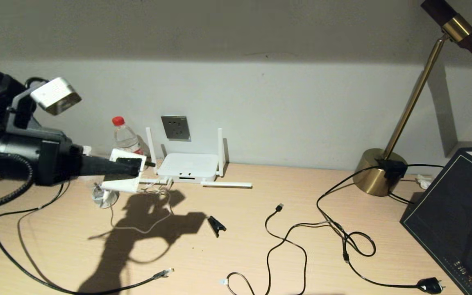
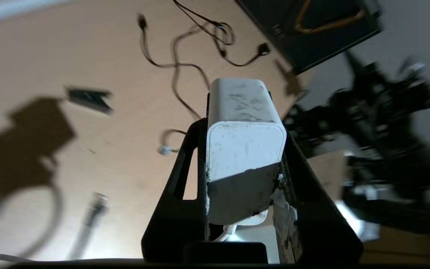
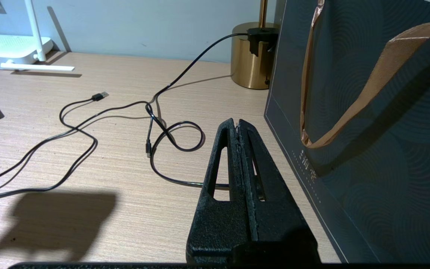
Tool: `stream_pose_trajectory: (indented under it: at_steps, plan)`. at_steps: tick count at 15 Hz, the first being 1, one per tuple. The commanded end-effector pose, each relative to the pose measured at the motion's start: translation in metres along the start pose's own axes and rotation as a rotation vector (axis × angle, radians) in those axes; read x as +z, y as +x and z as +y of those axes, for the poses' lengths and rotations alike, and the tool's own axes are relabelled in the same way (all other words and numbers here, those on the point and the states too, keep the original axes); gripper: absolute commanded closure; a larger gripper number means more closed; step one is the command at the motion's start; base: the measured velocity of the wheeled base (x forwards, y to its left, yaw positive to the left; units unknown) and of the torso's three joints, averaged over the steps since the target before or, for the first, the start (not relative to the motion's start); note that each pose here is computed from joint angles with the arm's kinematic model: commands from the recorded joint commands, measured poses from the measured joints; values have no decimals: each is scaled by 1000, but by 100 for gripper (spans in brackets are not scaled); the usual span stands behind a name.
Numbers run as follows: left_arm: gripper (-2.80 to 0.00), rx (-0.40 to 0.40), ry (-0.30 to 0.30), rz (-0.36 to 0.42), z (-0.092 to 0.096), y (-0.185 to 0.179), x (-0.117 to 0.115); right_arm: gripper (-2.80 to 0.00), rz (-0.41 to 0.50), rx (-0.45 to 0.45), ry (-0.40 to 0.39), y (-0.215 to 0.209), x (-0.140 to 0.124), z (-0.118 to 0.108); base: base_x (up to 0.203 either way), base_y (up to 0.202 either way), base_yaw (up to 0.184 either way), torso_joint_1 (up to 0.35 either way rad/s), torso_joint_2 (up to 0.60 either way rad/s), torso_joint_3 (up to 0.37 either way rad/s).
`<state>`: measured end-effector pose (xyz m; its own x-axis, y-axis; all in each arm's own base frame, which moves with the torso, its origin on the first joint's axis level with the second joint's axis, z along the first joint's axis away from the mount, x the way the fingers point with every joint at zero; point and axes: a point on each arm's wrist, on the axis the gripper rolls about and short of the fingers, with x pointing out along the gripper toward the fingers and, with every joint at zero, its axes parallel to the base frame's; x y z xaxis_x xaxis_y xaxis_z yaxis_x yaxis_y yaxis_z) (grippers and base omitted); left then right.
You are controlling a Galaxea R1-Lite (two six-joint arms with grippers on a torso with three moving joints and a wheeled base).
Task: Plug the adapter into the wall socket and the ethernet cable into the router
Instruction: Align plug and socket
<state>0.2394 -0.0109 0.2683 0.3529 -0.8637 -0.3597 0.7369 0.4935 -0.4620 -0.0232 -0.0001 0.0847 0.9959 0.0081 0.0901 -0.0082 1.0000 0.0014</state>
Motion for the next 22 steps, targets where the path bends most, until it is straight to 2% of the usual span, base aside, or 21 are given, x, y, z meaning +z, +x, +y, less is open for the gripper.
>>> stream_pose_trajectory:
  at_steps: [1, 2, 3, 5, 7, 9, 11, 14, 16, 19, 22]
  plan:
    - [0, -7, -193, -7, 6, -8, -29, 0, 37, 1, 0, 2, -10, 0, 0, 0, 0, 0, 0, 0]
    - [0, 28, -240, -1, 14, -10, -39, 0, 37, 1, 0, 2, -10, 0, 0, 0, 0, 0, 0, 0]
    - [0, 68, -245, 2, 20, -8, -46, 0, 37, 1, 0, 2, -10, 0, 0, 0, 0, 0, 0, 0]
    - [0, 201, -138, -40, 35, -7, -50, 0, 37, 1, 0, 2, -10, 0, 0, 0, 0, 0, 0, 0]
    - [0, 427, 12, -107, 50, -3, -45, 0, 37, 1, 0, 2, -10, 0, 0, 0, 0, 0, 0, 0]
    - [0, 617, 133, -242, 68, 10, -32, 0, 37, 1, 0, 2, -10, 0, 0, 0, 0, 0, 0, 0]
    - [0, 769, 190, -415, 94, 44, -21, 0, 37, 1, 0, 2, -10, 0, 0, 0, 0, 0, 0, 0]
    - [0, 845, 267, -648, 133, 96, -26, 0, 37, 1, 0, 2, -10, 0, 0, 0, 0, 0, 0, 0]
    - [0, 862, 287, -720, 152, 122, -36, 0, 37, 1, 0, 2, -10, 0, 0, 0, 0, 0, 0, 0]
    - [0, 845, 345, -837, 164, 139, -12, 0, 37, 1, 0, 2, -10, 0, 0, 0, 0, 0, 0, 0]
    - [0, 831, 363, -869, 186, 156, -6, 0, 37, 1, 0, 2, -10, 0, 0, 0, 0, 0, 0, 0]
